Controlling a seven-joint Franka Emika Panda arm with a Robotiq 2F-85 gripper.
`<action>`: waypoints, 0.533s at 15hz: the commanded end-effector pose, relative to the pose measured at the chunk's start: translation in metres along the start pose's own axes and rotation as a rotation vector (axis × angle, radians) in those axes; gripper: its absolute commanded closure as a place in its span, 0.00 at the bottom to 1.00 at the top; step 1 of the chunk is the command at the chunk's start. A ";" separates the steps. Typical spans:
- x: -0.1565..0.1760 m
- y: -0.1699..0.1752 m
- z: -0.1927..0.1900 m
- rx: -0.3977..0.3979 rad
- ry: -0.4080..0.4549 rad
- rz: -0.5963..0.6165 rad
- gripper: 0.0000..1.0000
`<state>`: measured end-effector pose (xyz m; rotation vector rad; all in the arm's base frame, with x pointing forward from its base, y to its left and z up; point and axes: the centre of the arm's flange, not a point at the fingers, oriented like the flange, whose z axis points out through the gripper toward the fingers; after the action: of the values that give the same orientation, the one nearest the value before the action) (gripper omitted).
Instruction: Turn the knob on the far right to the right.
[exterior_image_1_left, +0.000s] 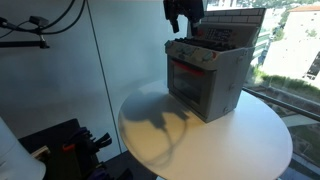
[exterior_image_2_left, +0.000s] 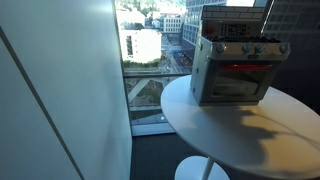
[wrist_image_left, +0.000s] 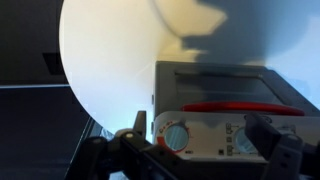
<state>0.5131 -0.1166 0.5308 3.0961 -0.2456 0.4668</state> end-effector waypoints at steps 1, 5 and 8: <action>0.001 0.010 0.009 -0.017 0.072 0.069 0.00; 0.002 0.012 0.013 -0.012 0.056 0.064 0.00; 0.002 0.013 0.014 -0.012 0.055 0.068 0.00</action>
<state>0.5166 -0.1297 0.5180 3.0663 -0.3532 0.5487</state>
